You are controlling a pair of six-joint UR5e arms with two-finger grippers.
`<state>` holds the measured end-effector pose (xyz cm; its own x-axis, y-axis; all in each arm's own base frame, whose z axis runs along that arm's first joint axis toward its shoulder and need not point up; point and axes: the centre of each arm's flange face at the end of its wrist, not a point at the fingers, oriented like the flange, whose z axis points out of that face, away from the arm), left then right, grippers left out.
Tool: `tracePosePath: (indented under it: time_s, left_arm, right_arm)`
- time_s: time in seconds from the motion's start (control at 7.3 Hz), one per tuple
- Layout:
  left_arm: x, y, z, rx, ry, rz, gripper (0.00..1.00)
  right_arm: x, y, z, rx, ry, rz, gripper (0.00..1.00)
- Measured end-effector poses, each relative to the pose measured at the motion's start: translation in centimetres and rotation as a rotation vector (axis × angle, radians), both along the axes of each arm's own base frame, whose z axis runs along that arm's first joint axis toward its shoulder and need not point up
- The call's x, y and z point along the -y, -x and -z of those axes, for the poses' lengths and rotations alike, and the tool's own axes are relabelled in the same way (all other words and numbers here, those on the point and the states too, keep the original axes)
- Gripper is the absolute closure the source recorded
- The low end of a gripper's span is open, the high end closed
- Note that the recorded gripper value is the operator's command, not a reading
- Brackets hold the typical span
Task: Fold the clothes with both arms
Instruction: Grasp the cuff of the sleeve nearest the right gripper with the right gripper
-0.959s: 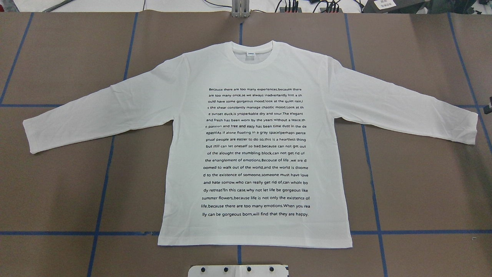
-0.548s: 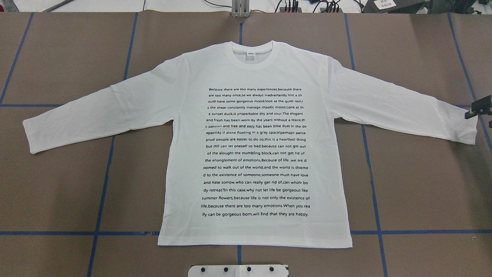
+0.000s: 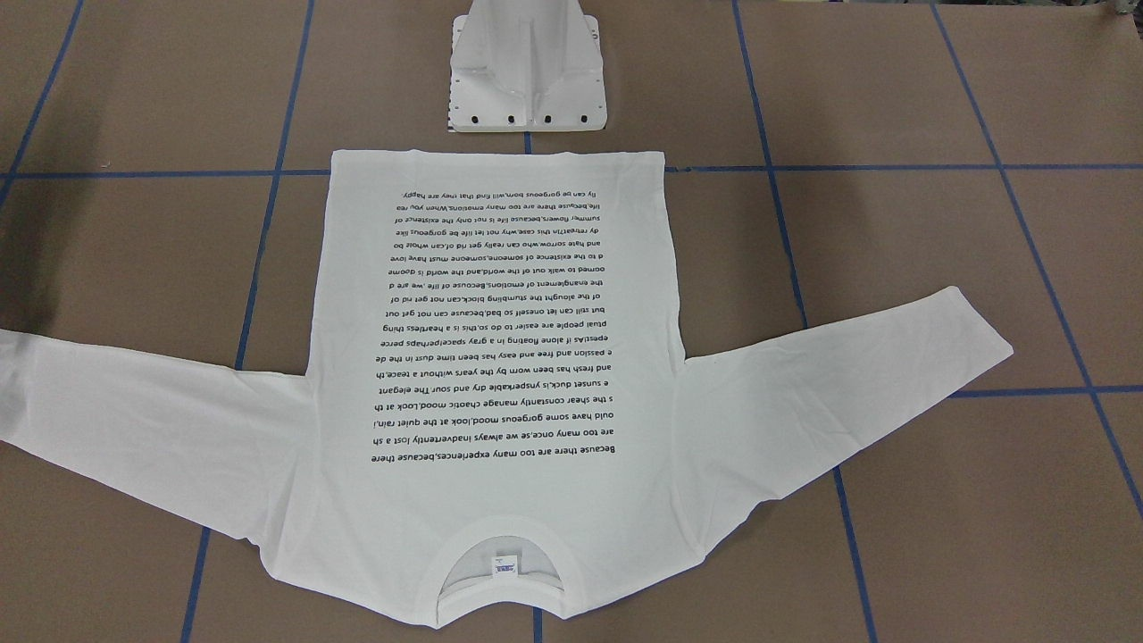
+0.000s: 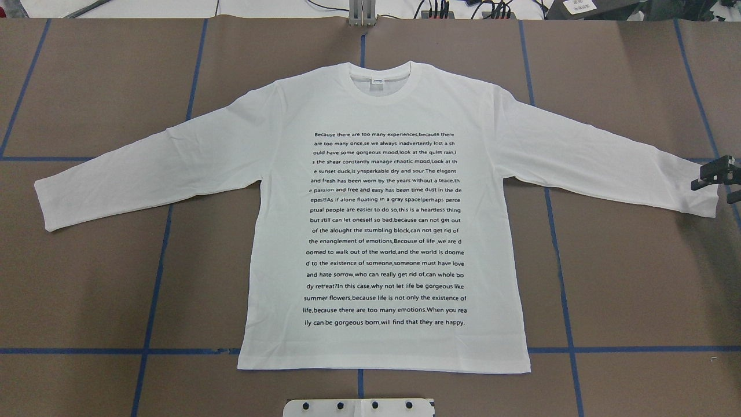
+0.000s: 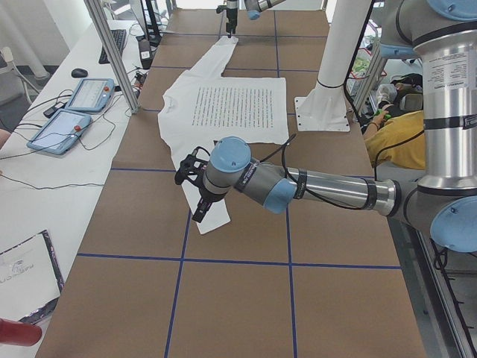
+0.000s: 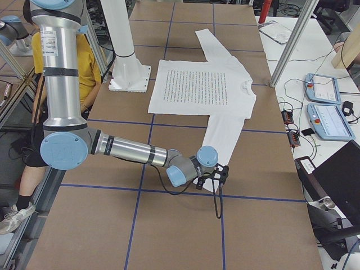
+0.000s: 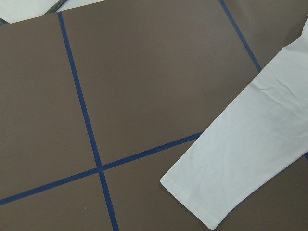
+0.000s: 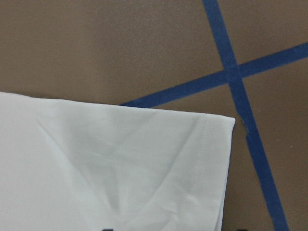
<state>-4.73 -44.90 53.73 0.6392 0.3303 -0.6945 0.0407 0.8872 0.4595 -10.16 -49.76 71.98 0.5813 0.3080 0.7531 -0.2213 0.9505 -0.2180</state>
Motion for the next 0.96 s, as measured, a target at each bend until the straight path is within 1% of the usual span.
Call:
tracePosePath:
  time_s: [0.14,0.27,0.55,0.96]
  left_arm:
    - [0.0,0.0,0.0,0.0,0.0,-0.001,0.0]
    - [0.0,0.0,0.1,-0.001,-0.001,-0.001,0.0]
    - [0.0,-0.1,0.2,-0.001,-0.004,-0.001,0.0]
    - [-0.1,0.0,0.4,-0.001,-0.007,-0.001,0.0]
  right_arm:
    - [-0.2,0.1,-0.5,-0.006,0.009,0.003,0.24]
    - [-0.3,0.1,-1.0,-0.016,0.015,0.001,0.43]
    - [-0.3,0.0,-1.7,-0.037,0.02,-0.006,1.0]
    - [-0.4,0.0,-2.1,-0.042,0.029,-0.008,1.0]
